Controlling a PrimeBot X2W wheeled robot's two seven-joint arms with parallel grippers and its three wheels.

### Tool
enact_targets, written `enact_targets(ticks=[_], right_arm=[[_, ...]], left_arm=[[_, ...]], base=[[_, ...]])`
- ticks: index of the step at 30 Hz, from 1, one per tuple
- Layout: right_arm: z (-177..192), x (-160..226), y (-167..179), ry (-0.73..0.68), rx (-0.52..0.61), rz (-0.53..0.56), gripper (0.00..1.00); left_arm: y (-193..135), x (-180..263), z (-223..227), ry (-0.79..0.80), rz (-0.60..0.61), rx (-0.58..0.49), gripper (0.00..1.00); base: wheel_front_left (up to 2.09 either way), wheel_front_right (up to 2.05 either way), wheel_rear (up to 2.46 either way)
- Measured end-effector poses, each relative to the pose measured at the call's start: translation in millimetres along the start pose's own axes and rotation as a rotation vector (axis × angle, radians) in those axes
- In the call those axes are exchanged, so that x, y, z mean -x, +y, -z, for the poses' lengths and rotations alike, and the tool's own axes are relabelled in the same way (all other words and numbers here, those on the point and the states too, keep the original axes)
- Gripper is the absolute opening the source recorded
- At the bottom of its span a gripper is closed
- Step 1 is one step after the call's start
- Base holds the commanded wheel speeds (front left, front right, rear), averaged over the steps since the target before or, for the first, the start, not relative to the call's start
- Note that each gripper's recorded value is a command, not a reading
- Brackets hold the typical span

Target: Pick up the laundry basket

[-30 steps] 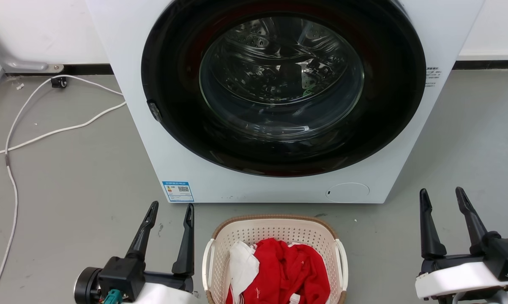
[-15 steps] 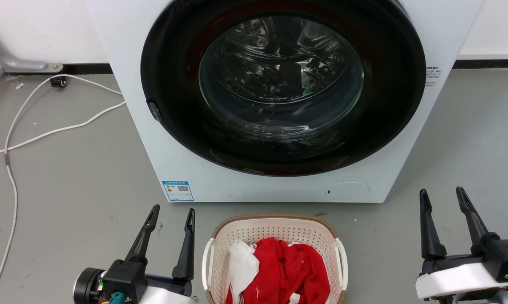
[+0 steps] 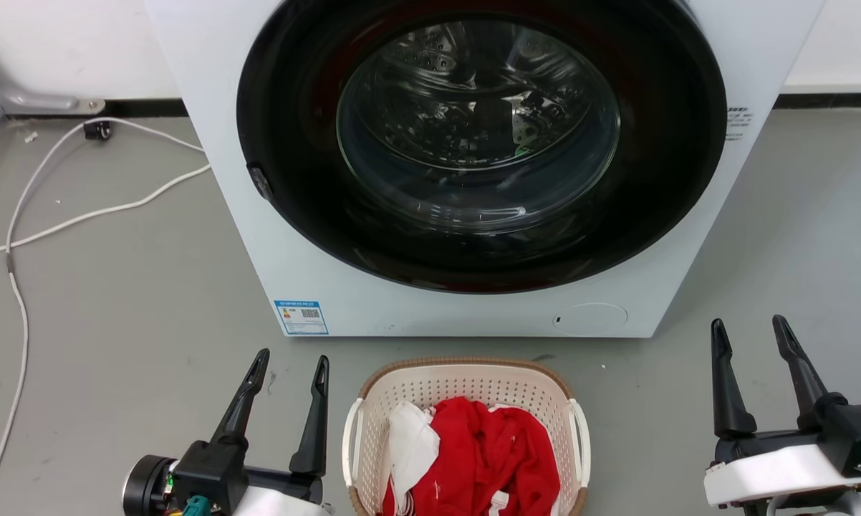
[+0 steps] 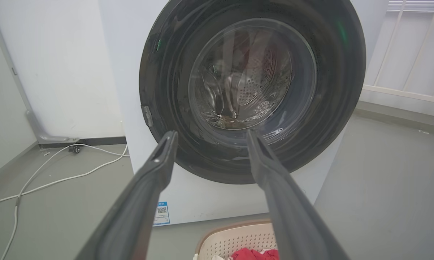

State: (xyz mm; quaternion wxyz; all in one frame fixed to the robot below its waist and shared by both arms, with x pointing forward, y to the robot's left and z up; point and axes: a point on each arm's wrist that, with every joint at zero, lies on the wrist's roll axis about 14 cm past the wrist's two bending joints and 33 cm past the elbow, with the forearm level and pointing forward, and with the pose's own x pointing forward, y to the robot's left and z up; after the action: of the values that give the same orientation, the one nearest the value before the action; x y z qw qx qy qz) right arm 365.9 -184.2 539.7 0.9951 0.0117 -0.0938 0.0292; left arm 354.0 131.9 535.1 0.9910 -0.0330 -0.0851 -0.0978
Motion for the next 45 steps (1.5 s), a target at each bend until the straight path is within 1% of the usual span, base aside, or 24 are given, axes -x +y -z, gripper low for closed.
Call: enact_targets(ticks=[7, 11, 16, 20, 25, 30, 35, 42, 45], right_arm=[[14.9, -8.8, 1.8, 0.040, 0.007, -0.009, 1.00], [50.7, -13.6, 8.3, 0.148, 0.004, -0.030, 1.00], [84.6, -37.3, 9.6, 0.241, 0.027, -0.046, 1.00], [119.6, -54.1, 11.6, 0.326, 0.039, -0.063, 1.00], [173.1, -66.0, 18.3, 0.459, 0.045, -0.095, 1.00], [232.0, -62.1, 16.3, 0.619, 0.050, -0.103, 1.00], [284.8, -49.9, 20.3, 0.778, 0.020, -0.113, 1.00], [339.6, -34.9, 26.3, 0.951, 0.001, -0.133, 1.00], [358.2, -21.2, 30.2, 1.031, -0.015, -0.141, 1.00]], left_arm=[[1.7, -6.8, 21.4, 0.060, 0.003, 0.002, 1.00], [5.4, -17.1, 45.1, 0.124, 0.003, 0.000, 1.00], [12.7, -38.4, 81.5, 0.210, 0.008, -0.006, 1.00], [21.0, -54.1, 120.9, 0.302, 0.021, -0.004, 1.00], [37.6, -68.4, 175.7, 0.431, 0.025, -0.015, 1.00], [52.2, -70.4, 234.2, 0.579, 0.027, -0.031, 1.00], [54.3, -67.3, 281.3, 0.700, 0.070, -0.050, 1.00], [47.2, -48.4, 335.6, 0.861, 0.124, -0.021, 1.00], [46.0, -36.6, 352.3, 0.926, 0.144, -0.015, 1.00]], base=[[0.00, 0.00, 0.00], [0.00, 0.00, 0.00], [0.00, 0.00, 0.00], [0.00, 0.00, 0.00], [0.00, 0.00, 0.00], [0.00, 0.00, 0.00], [0.00, 0.00, 0.00], [0.00, 0.00, 0.00], [0.00, 0.00, 0.00]])
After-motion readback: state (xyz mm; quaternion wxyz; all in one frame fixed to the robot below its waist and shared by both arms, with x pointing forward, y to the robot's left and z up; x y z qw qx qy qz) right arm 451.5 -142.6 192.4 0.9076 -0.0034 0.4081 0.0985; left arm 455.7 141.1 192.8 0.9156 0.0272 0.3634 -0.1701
